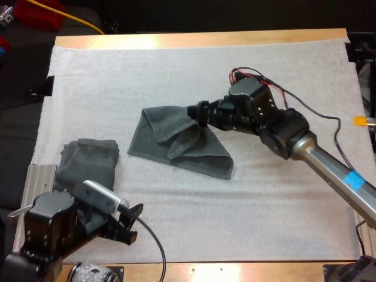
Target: Pick towel from pile, fold and stack
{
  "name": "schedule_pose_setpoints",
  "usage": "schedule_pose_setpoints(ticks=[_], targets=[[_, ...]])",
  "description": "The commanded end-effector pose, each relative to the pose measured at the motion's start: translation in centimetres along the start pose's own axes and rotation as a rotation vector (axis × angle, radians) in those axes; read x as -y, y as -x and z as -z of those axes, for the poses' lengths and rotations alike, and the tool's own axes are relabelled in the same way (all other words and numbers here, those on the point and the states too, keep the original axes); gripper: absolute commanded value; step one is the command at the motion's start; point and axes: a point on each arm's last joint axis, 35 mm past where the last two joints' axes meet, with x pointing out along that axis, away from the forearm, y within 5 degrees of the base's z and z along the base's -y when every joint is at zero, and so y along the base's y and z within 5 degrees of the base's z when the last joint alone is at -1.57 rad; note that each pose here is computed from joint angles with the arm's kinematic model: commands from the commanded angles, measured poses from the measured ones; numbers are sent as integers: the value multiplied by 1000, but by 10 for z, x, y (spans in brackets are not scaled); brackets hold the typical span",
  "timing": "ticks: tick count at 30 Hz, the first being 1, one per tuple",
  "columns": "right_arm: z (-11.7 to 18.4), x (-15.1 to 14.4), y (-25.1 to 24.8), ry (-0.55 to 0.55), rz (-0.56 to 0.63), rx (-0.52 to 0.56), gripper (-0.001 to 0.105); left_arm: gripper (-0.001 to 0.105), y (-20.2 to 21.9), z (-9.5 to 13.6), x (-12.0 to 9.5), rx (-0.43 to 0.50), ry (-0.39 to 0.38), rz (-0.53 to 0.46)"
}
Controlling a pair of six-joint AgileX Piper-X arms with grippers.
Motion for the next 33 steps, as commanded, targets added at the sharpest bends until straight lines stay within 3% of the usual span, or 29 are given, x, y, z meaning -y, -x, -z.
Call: schedule_pose_setpoints(ticks=[1, 10, 21, 28, 33], targets=[[0, -1, 11, 27, 17, -20, 67, 69, -3, -4, 0, 1, -7, 7], [20, 5, 25, 43, 112, -154, 67, 69, -31, -20, -6, -84, 20, -4], [77, 28, 8, -21, 183, -316, 67, 69, -44, -25, -10, -130, 34, -20], [98, 37, 1, -69, 194, -353, 67, 69, -44, -27, -10, -116, 29, -30], [114, 43, -10, -167, 155, -322, 67, 69, -44, -27, -10, -116, 29, -30]])
